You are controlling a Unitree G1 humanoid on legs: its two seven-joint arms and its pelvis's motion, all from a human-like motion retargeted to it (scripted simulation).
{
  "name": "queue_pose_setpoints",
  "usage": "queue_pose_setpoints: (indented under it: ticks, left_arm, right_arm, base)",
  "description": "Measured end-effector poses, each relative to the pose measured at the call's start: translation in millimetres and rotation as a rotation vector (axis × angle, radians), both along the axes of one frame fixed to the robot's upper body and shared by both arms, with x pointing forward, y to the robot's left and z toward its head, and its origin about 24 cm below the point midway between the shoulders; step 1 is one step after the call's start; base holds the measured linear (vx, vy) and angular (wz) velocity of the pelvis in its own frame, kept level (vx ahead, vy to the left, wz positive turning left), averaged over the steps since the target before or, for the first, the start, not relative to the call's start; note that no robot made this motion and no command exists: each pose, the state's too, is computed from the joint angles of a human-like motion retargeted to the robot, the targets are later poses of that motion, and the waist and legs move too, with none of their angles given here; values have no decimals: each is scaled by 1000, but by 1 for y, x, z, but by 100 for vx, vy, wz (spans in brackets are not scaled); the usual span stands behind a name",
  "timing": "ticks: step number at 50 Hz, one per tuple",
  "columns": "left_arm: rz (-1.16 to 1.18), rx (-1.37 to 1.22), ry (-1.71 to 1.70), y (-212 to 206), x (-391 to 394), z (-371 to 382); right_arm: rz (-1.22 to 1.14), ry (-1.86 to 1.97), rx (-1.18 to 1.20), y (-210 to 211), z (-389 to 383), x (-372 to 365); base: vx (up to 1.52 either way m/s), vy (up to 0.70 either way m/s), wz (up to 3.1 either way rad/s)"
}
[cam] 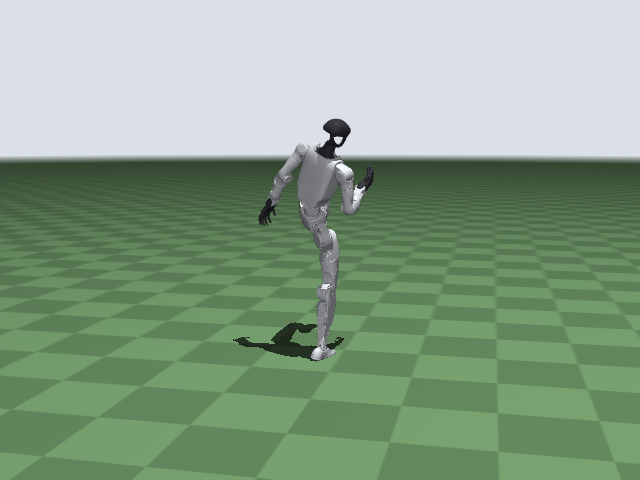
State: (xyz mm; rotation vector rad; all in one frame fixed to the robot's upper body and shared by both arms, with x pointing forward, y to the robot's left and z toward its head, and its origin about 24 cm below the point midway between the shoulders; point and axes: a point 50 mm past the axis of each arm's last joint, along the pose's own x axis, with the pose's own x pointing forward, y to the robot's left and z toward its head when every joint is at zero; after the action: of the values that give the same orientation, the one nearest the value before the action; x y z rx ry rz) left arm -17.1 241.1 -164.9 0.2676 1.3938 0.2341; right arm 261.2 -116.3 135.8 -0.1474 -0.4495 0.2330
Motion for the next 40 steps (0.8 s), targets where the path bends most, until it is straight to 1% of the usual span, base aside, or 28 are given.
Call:
queue_pose_setpoints:
  ticks: [2, 3, 5, 7, 10, 12, 17, 20, 22, 24, 26, 29, 32, 34, 35, 36, 37, 38, 39, 40]
  left_arm:
    - [-33, -54, 154, -7, -27, -3]
    - [-87, -82, 192, -11, -28, -5]
    - [-181, -122, 215, -14, -22, -6]
    - [-174, -141, 180, -15, -14, -7]
    - [-70, -94, 33, -1, 12, -3]
    - [-48, -39, -62, 12, 33, 2]
    - [-140, 175, -321, 51, 108, 33]
    - [-49, 250, -606, 65, 165, 70]
    - [56, 227, -838, 66, 200, 103]
    - [102, 188, -1074, 61, 229, 142]
    - [51, 163, -1291, 51, 252, 186]
    - [-174, 205, -1572, 28, 269, 254]
    - [-408, 273, -1824, -4, 267, 316]
    - [-530, 232, -1991, -34, 261, 351]
    - [-568, 176, -2080, -50, 257, 367]
    - [-602, 107, -2160, -65, 253, 381]
    - [-636, 32, -2235, -79, 248, 394]
    - [-641, -100, -2286, -94, 245, 402]
    - [-648, -221, -2329, -107, 240, 409]
    - [-654, -316, -2363, -119, 237, 415]
  right_arm:
    - [119, -42, -57, 16, 8, -5]
    - [165, -54, -79, 23, 10, -6]
    - [241, -56, -103, 34, 11, -7]
    - [297, -8, -120, 42, -1, -11]
    - [292, 64, -92, 40, -16, -16]
    - [280, 92, -72, 35, -20, -18]
    - [235, 120, -27, 30, -22, -17]
    - [206, 123, -14, 36, -22, -14]
    - [199, 115, -12, 39, -19, -12]
    - [206, 92, 2, 41, -12, -10]
    - [222, 57, 16, 45, -2, -7]
    - [258, -2, 11, 52, 11, -7]
    - [300, -53, -5, 59, 22, -11]
    - [317, -139, -101, 56, 33, -16]
    - [295, -178, -55, 53, 42, -19]
    - [164, -303, -152, 44, 53, -20]
    - [-22, -484, -311, 33, 66, -21]
    - [74, -443, -91, 32, 75, -30]
    - [122, -436, 64, 28, 84, -37]
    - [77, -492, 90, 20, 91, -43]
  base:
    - [19, 25, -141]
    - [7, 23, -73]
    - [0, 16, -47]
    - [16, 15, -144]
    - [24, 23, -176]
    - [-2, 38, -13]
    - [0, 33, 76]
    - [10, 25, -7]
    - [16, 27, -40]
    - [19, 32, -51]
    - [18, 33, -47]
    - [14, 24, -25]
    - [13, 15, 25]
    - [14, 15, 69]
    - [12, 13, 69]
    - [11, 12, 58]
    - [9, 10, 37]
    - [8, 9, 19]
    - [6, 8, -2]
    - [4, 9, -16]
